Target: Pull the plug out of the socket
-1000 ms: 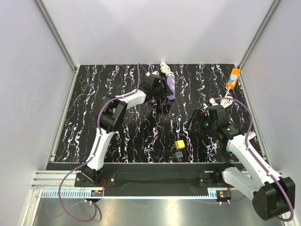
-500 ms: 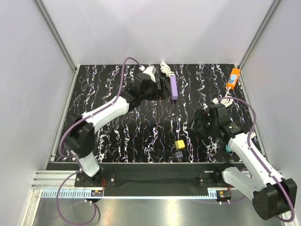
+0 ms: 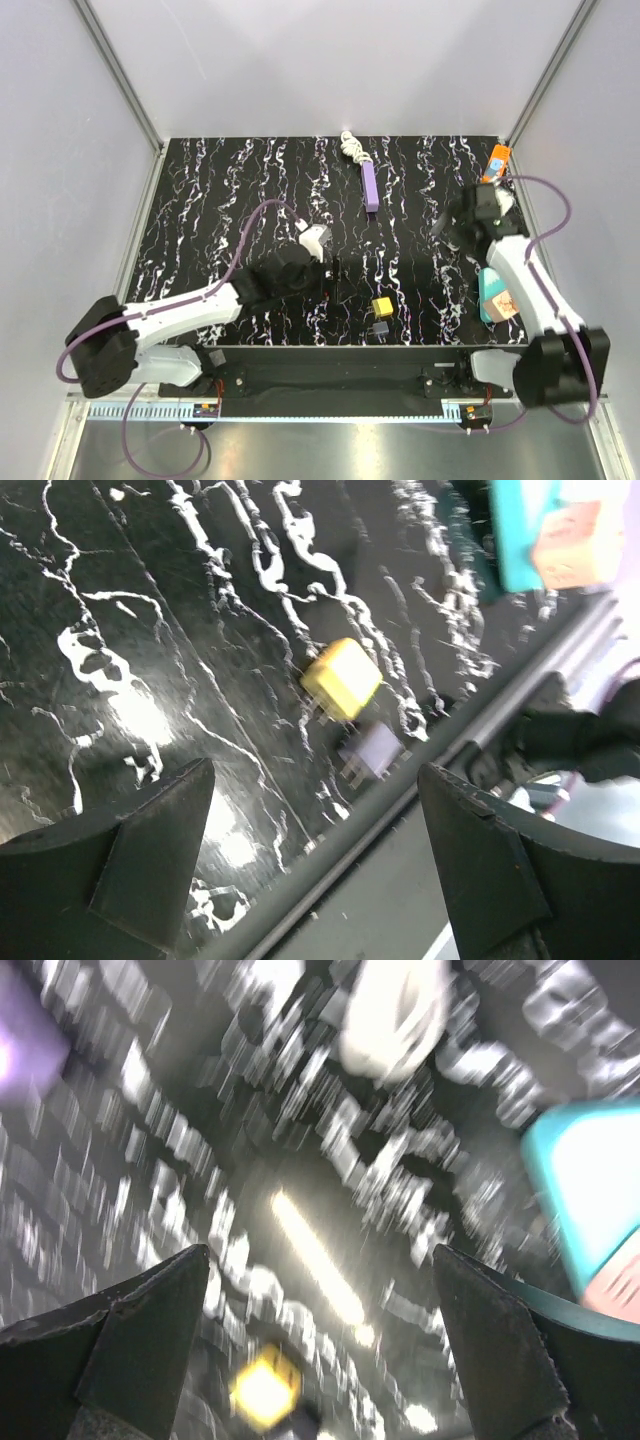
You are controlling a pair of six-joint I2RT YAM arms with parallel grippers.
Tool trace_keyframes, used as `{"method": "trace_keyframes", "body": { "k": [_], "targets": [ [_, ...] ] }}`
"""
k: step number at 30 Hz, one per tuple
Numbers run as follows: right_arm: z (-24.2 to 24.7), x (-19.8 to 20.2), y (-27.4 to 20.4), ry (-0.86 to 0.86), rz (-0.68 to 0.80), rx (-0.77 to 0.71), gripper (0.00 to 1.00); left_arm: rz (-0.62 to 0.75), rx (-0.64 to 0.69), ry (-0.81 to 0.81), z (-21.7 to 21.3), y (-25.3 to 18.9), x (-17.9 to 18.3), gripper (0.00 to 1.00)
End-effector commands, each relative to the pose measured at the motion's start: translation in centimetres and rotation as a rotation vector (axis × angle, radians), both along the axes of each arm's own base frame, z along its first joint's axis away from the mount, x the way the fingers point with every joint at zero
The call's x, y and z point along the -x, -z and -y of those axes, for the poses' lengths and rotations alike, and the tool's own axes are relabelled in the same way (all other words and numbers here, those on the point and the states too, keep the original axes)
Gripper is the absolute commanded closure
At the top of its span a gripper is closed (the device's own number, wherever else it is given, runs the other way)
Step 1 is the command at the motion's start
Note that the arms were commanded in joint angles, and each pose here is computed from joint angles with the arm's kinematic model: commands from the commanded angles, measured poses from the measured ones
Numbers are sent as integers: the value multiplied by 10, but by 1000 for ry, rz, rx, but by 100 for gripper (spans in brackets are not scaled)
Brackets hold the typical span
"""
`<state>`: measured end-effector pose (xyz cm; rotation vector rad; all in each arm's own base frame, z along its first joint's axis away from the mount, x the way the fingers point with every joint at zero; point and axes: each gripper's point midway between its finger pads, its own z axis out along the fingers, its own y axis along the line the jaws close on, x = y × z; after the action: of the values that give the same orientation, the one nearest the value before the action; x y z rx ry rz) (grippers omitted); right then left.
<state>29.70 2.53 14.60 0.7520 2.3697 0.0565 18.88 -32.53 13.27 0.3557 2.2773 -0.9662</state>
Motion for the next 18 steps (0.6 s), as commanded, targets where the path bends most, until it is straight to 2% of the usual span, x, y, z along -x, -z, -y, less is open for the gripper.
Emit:
{"method": "trace_keyframes", "body": {
  "k": [1,5,6,7,10,11,18],
  "targets": [
    [49,-43,-11,139,87,64,0,97,175,-19,4,-52,3,14],
    [75,-96,14,208,39,67,0,77,209,4,-11,-50,25,14],
    [78,-105,39,207,-24,31,0,75,233,6,-16,-54,30,15],
    [79,-112,29,211,4,12,0,83,250,12,-17,-61,32,16],
    [87,-135,65,230,-67,5,0,88,284,32,-24,-69,42,18],
    [90,-143,64,228,-62,20,0,94,284,32,-25,-71,42,18],
    [102,-145,87,240,-109,79,8,139,277,55,-22,-85,39,18]
  ]
}}
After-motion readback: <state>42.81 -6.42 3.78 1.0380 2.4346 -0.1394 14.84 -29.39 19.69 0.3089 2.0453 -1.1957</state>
